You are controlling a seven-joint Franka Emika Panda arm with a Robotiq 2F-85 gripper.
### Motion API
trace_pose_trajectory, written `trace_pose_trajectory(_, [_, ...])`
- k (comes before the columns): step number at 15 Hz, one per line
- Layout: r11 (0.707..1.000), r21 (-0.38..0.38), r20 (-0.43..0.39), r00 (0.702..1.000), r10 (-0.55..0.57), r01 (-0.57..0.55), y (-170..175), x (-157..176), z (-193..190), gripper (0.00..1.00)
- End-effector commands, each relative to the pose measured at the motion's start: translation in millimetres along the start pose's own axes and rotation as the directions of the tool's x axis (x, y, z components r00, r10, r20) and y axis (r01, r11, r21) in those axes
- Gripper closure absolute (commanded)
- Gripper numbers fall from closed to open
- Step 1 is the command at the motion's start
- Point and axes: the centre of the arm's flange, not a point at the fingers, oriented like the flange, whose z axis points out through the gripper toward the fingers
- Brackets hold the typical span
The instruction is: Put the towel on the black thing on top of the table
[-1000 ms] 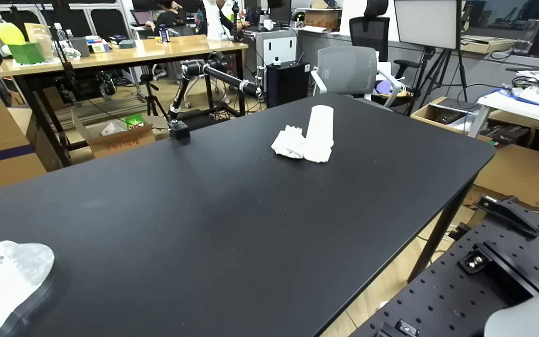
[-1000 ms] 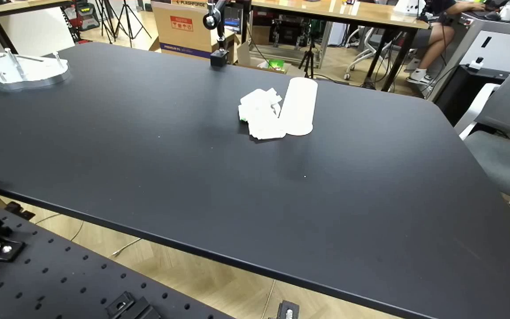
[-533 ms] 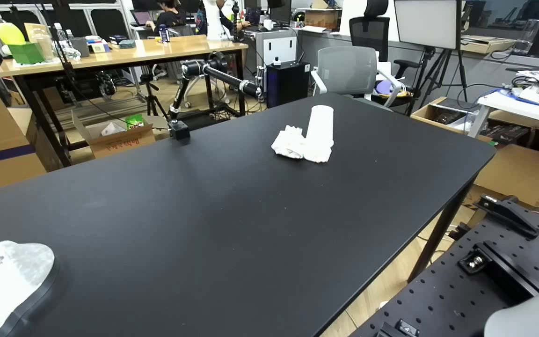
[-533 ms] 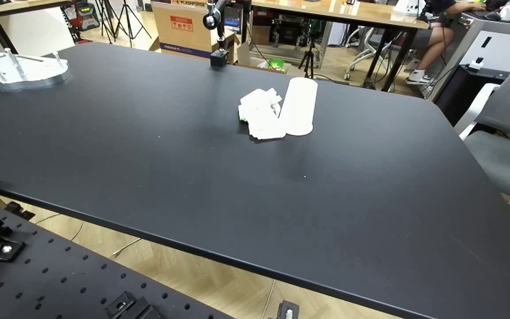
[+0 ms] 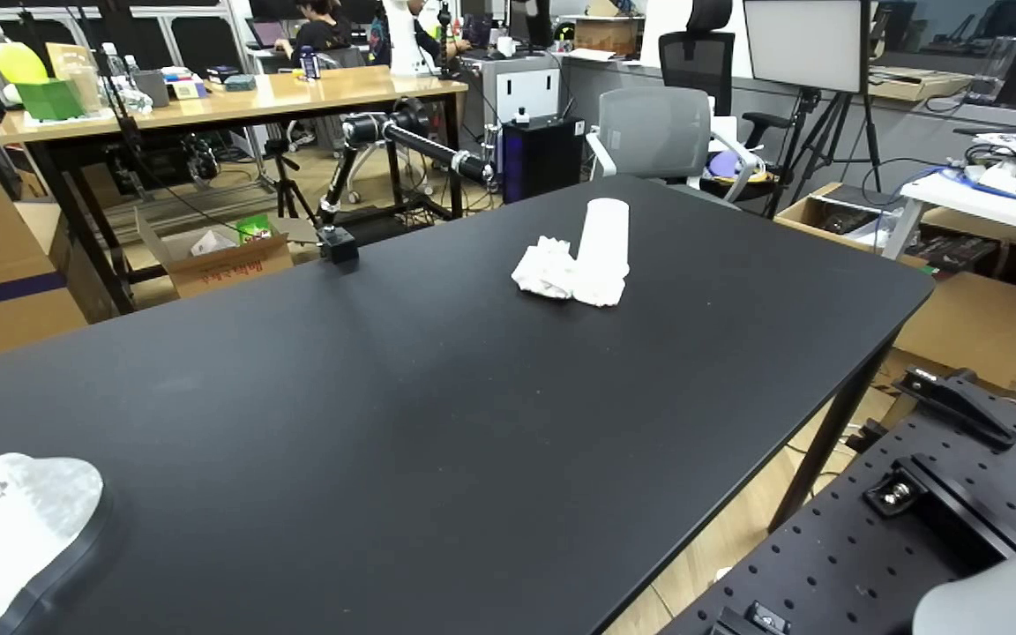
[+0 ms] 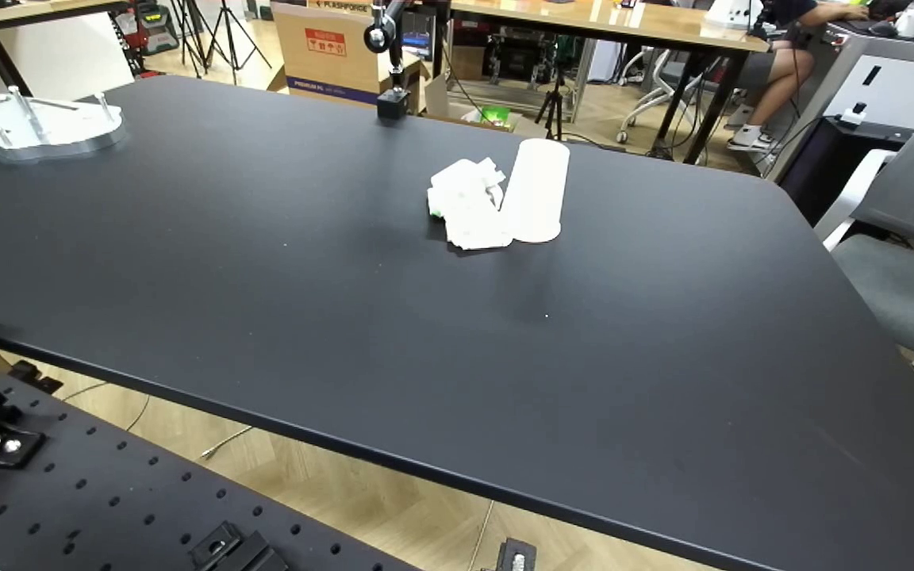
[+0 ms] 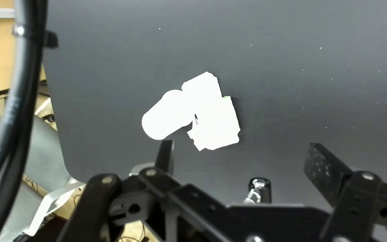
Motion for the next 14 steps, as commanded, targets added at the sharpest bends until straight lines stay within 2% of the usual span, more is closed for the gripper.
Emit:
trace_pose_trajectory(1, [0.993, 0.027, 0.032, 0.993, 0.115, -0.116, 35.8, 0.4, 51.0, 0.00])
trace_pose_trajectory(3, [0.989, 0.051, 0.064, 0.989, 0.133, -0.136, 57.4, -2.9, 79.1, 0.00])
trace_pose_trajectory(5, [0.992, 0.031, 0.118, 0.986, 0.119, -0.123, 72.0, -4.3, 108.2, 0.00])
trace_pose_trajectory(6, [0.991, 0.039, 0.094, 0.988, 0.122, -0.126, 62.5, -7.0, 88.1, 0.00])
trace_pose_trajectory(8, [0.991, 0.045, 0.112, 0.986, 0.122, -0.128, 66.5, -6.9, 100.4, 0.00])
trace_pose_trajectory(11, [0.992, 0.045, 0.100, 0.989, 0.111, -0.116, 61.0, -5.6, 94.9, 0.00])
trace_pose_trajectory(14, [0.990, 0.076, 0.101, 0.989, 0.110, -0.118, 68.2, -0.6, 116.5, 0.00])
